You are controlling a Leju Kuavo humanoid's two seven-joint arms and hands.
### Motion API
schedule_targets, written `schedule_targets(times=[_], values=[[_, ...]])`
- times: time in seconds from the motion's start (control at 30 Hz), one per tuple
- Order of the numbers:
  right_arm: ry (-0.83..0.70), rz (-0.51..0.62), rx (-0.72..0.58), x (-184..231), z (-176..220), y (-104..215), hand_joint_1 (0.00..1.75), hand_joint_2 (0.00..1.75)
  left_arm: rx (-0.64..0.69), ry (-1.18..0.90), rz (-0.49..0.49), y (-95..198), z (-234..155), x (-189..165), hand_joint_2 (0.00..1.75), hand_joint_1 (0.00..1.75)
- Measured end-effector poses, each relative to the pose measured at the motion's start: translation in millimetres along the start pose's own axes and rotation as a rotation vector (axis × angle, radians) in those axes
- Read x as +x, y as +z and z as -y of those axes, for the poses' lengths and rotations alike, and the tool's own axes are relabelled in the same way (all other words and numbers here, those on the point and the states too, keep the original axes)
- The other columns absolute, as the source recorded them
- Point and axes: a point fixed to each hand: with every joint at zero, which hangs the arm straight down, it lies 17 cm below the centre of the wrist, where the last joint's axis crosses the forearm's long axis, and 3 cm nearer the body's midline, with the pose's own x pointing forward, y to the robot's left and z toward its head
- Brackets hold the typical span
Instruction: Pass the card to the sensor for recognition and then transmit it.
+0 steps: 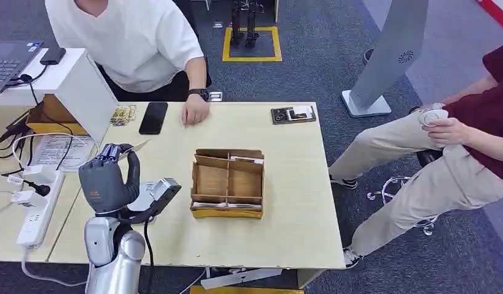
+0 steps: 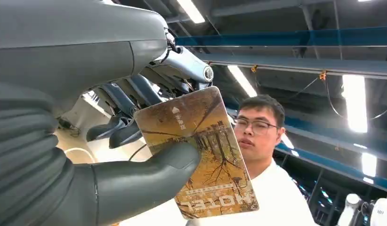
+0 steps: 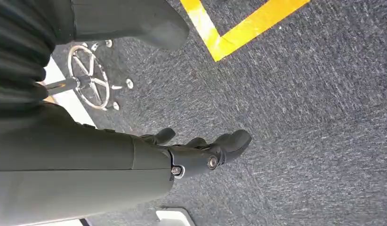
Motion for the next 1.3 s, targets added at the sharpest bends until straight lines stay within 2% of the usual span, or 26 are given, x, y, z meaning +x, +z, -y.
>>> schedule_targets(times=[0.93, 1.13, 1.3], values=[[0.002, 0.002, 0.004, 0.7, -1.0, 0.3, 0.0, 1.75, -0.008, -0.024, -0.005, 0.5, 1.0, -2.1, 1.75, 1.75], [-0.003, 0.0, 0.004, 0.3, -1.1, 0.3, 0.0, 1.75, -0.02, -0.057, -0.023, 6.5, 1.0, -15.8, 1.75, 1.75], [-0.007, -0.004, 0.001, -2.0, 0.0, 0.5, 0.0, 1.75, -0.017, -0.077, -0.073, 19.3, -6.0, -48.7, 1.75, 1.75]])
